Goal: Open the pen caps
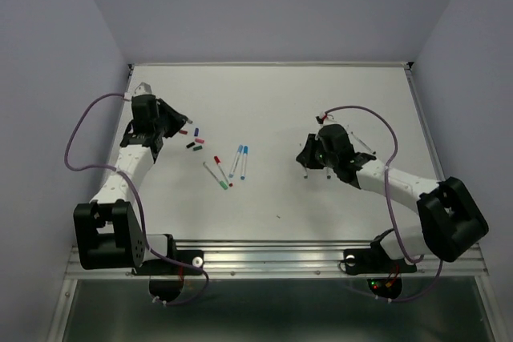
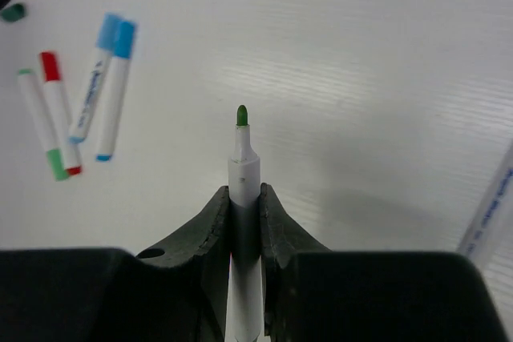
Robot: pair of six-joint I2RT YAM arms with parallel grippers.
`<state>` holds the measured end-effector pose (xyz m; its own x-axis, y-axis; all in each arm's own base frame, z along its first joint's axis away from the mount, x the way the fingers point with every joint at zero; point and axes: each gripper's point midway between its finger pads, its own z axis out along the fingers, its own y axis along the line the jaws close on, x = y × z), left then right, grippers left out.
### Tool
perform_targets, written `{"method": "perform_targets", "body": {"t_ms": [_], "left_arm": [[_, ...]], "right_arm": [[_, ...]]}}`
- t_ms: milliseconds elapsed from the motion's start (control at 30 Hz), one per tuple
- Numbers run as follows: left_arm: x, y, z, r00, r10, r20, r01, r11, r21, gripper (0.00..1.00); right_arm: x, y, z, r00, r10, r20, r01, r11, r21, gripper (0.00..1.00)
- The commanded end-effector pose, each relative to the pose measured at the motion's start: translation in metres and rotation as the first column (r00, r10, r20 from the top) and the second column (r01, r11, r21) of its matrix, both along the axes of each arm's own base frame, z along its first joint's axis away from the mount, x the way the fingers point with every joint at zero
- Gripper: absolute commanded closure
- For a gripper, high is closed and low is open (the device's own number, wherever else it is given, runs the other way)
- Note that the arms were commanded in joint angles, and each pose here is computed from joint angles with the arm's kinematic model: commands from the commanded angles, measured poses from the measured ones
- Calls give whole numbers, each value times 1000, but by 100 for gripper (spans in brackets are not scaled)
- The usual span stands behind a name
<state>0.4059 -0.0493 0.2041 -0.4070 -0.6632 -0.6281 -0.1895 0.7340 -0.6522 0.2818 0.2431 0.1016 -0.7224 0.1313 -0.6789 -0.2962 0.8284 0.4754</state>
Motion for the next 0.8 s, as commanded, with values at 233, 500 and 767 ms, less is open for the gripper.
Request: {"method": "perform_targets", "body": {"t_ms": [233,500,767], "left_arm": [[-54,49,-110,912,255,-321,-191,957,218,98],[-51,49,-148,867,258,-427,-166,957,239,93],[-43,33,-164,858,217,-466,-111,963,244,91]], "right_arm": [[74,-76,-37,947,-317,47,311,873,-376,93],[81,-103,-48,906,-418,68,395,774,-495,83],[82,-118,-52,880,-467,84,428,705,-565,72]]}}
